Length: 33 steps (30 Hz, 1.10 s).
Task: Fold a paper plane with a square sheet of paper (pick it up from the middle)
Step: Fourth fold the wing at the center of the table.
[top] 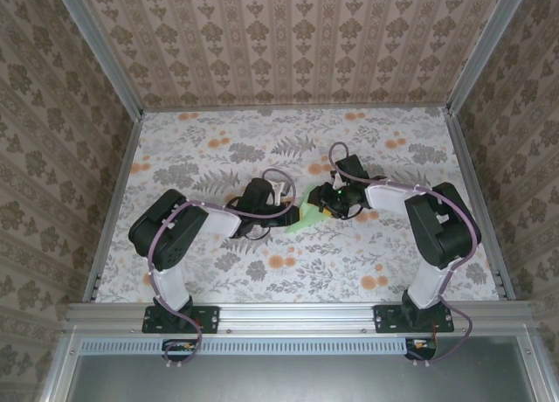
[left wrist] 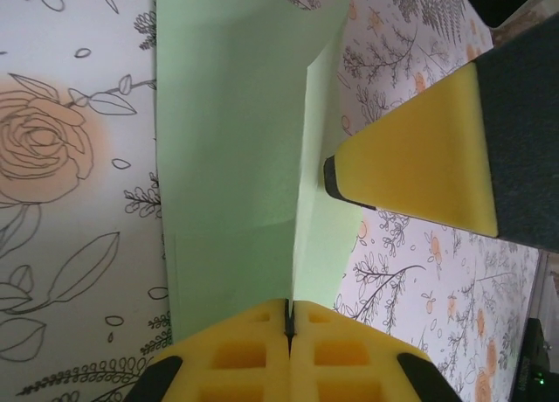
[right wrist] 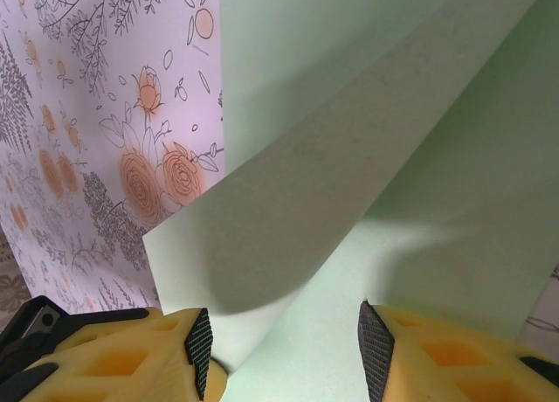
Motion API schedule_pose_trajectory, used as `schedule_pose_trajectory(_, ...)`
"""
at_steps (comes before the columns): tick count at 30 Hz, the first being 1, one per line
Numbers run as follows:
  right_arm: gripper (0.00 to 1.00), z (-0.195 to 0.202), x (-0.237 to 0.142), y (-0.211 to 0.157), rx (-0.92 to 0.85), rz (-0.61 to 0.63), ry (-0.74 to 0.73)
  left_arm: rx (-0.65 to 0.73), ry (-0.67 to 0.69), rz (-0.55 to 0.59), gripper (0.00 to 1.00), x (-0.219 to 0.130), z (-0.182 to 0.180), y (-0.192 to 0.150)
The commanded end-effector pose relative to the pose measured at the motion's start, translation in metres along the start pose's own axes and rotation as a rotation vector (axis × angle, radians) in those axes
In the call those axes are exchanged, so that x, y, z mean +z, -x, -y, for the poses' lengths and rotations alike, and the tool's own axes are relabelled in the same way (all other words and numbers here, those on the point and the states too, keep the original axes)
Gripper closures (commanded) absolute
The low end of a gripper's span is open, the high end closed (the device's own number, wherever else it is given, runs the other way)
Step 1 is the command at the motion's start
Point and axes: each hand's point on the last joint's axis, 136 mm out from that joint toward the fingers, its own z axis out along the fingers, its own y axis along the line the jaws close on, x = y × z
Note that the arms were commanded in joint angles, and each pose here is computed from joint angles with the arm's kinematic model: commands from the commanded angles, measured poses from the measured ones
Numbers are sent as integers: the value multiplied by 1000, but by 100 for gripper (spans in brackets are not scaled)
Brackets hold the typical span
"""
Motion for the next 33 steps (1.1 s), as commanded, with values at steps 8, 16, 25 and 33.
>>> schedule_pose_trajectory(8,49,10,14,-1,32,-31,-58,-26,-41,-17,88,-2,6,0)
schedule_pose_trajectory(16,47,28,17,-8,42,-50,-158,-13,-12,-2,70,-18,4,8)
schedule_pose_trajectory(25,46,43,21,-13,55,-66,-244,24,104,39,65,-43,-1,16)
schedule_pose_trajectory(33,46,61,25,-20,80,-90,-330,110,35,-30,76,-29,31,10)
